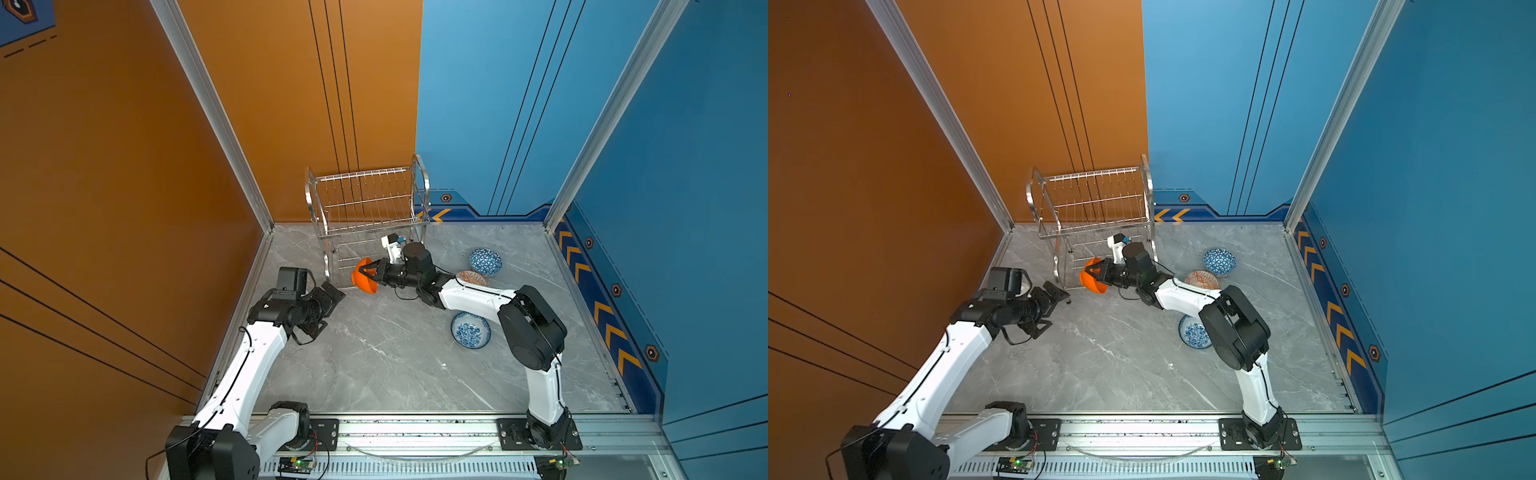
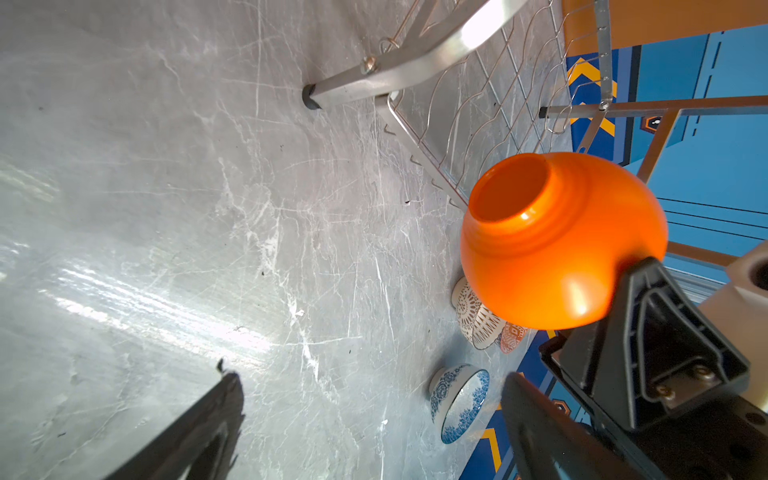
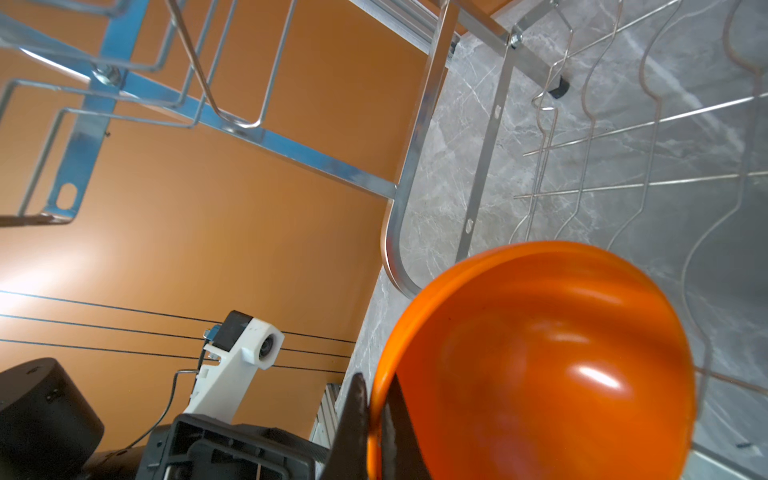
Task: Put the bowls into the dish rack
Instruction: 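Carry the orange bowl with the right gripper toward the dish rack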
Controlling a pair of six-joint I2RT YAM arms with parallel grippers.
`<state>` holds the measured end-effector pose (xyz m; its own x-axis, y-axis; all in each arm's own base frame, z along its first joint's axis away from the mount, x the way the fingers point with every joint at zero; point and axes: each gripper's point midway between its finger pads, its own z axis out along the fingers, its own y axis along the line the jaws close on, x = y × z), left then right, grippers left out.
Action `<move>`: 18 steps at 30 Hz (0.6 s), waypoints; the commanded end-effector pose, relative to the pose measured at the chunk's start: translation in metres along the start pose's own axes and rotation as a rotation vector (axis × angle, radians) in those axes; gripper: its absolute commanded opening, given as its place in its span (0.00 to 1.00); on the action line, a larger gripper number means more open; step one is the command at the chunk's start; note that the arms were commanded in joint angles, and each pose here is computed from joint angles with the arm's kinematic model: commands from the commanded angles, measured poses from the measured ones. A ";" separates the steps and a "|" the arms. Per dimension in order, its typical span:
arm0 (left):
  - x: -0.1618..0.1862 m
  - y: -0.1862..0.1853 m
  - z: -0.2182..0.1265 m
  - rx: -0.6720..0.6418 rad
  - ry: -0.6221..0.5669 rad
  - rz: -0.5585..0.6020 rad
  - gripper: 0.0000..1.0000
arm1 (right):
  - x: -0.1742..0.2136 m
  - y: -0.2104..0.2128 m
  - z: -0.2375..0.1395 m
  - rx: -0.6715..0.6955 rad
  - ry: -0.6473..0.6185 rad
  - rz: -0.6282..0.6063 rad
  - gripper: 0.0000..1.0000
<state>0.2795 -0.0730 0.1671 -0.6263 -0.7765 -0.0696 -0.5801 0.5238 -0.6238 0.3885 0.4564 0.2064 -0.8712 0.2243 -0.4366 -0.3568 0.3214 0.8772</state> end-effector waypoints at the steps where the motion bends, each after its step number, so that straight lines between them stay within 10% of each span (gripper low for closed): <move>1: 0.000 -0.004 -0.007 0.003 0.022 0.018 0.98 | -0.011 0.004 0.006 -0.033 -0.022 0.019 0.00; 18: -0.005 0.002 -0.007 0.008 0.041 -0.009 0.98 | -0.030 -0.023 0.037 -0.033 -0.045 0.084 0.00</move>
<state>0.2802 -0.0629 0.1688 -0.6255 -0.7786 -0.0498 -0.5854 0.5106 -0.6298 0.4301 0.4733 0.1918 -0.8772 0.2863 -0.3855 -0.3109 0.2732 0.9103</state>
